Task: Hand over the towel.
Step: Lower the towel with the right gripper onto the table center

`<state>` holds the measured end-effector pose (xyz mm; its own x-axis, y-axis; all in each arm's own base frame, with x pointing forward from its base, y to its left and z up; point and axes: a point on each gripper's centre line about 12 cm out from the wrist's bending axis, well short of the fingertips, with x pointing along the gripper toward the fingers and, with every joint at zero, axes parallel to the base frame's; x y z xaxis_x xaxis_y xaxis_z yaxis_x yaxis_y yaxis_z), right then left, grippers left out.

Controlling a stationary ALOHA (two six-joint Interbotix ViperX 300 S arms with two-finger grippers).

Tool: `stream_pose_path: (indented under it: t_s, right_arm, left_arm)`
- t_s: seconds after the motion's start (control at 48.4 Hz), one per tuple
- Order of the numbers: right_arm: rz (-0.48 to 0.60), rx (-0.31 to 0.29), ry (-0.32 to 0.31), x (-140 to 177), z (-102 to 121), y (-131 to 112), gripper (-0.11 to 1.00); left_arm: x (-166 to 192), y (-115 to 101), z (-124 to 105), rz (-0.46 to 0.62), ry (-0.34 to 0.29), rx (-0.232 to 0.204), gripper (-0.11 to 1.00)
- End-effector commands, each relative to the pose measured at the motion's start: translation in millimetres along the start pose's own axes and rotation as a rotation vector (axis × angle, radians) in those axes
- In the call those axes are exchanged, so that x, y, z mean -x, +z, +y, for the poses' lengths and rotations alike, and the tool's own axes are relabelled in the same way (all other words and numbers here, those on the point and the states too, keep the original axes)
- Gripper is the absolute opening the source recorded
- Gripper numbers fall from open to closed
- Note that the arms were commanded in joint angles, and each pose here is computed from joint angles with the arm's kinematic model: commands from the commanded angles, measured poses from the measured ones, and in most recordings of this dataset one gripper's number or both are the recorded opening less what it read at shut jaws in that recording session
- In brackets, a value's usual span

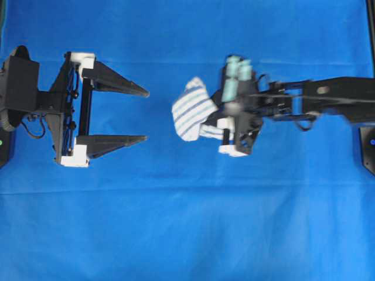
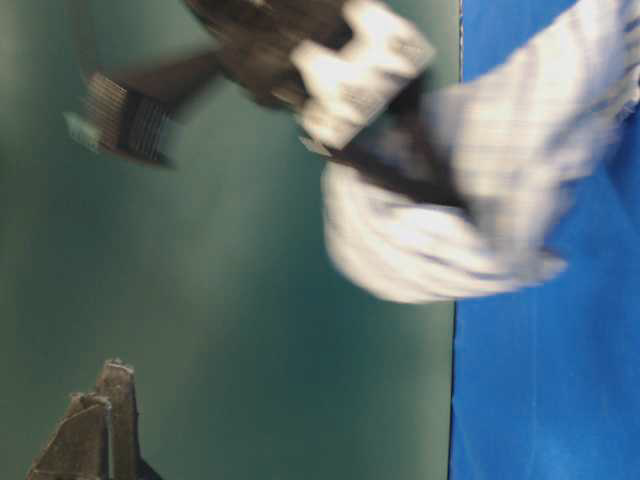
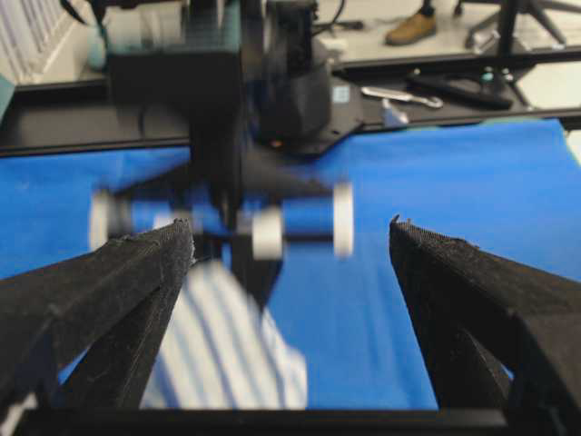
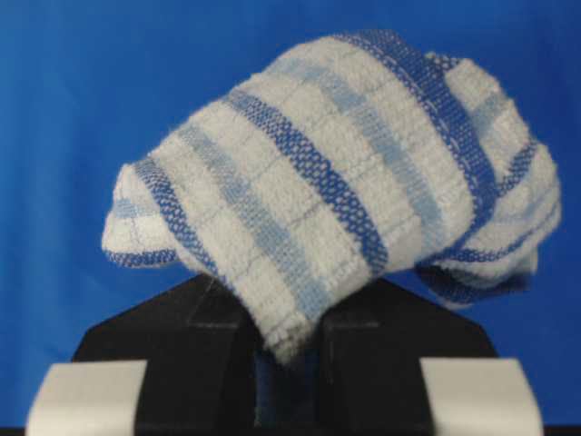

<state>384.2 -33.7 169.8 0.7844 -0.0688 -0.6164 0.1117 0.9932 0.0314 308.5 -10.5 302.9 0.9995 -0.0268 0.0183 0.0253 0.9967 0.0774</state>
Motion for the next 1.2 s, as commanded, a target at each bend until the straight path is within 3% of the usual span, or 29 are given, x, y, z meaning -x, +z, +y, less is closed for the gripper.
stream_pose_path:
  t_s: [0.0,0.31,0.889,1.075,1.138,1.179]
  right_arm:
    - [0.006,0.001,-0.003,-13.9,-1.1,2.0,0.12]
    - [0.093,0.0,-0.006,-54.1,-2.2,-22.9,0.12]
    - [0.172,-0.022,-0.01,-50.9,-1.7,-26.0,0.13]
    - [0.109,-0.031,-0.006,-23.9,-0.3,-7.8,0.64]
    - [0.069,-0.028,-0.004,-8.5,0.0,1.8,0.72]
    - [0.041,-0.026,-0.003,2.5,0.3,8.3,0.7]
  left_arm:
    - [-0.9,9.7,-0.1,-0.032,0.0,0.003,0.93]
    - [-1.9,8.6,-0.2,-0.028,0.0,0.003,0.93]
    - [-4.1,7.3,0.1,-0.021,0.001,0.005,0.93]
    - [-4.7,6.6,0.1,-0.02,0.001,0.005,0.93]
    - [-4.8,7.4,-0.3,-0.023,0.0,0.005,0.93]
    - [-4.8,7.4,-0.3,-0.023,0.0,0.005,0.93]
